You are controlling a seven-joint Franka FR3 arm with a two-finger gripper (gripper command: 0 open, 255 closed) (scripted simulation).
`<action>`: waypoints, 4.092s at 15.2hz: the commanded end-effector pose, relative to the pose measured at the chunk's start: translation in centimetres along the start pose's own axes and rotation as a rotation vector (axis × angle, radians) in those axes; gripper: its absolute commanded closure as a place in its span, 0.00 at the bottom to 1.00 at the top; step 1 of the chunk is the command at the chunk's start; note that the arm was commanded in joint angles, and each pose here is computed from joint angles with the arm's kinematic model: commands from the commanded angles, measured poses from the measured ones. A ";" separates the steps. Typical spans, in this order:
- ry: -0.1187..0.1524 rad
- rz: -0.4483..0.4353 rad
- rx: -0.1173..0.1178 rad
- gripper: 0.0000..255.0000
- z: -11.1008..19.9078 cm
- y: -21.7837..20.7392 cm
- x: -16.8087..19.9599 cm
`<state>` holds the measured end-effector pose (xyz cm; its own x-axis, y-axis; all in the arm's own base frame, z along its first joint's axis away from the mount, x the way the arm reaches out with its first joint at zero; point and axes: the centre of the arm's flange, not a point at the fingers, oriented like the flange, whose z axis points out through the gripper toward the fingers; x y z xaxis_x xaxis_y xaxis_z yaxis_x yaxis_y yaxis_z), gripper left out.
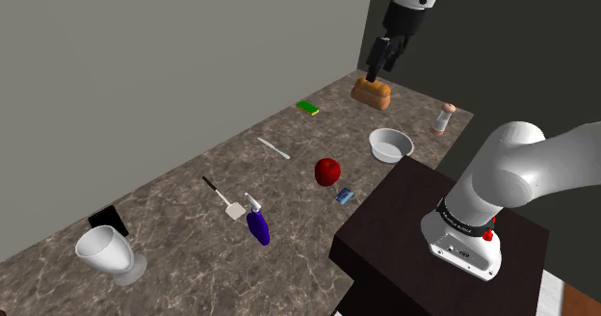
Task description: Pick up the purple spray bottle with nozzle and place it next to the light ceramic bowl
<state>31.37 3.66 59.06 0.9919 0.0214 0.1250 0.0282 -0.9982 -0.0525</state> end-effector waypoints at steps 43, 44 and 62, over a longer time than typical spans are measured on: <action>-0.094 -0.061 -0.044 0.00 39.9 -31.2 12.2; -0.094 -0.061 -0.044 0.00 40.4 -31.1 12.1; -0.094 -0.061 -0.044 1.00 42.3 -31.0 12.0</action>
<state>47.60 37.26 20.27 0.9958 0.0854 0.0336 0.0855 -0.9963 -0.0035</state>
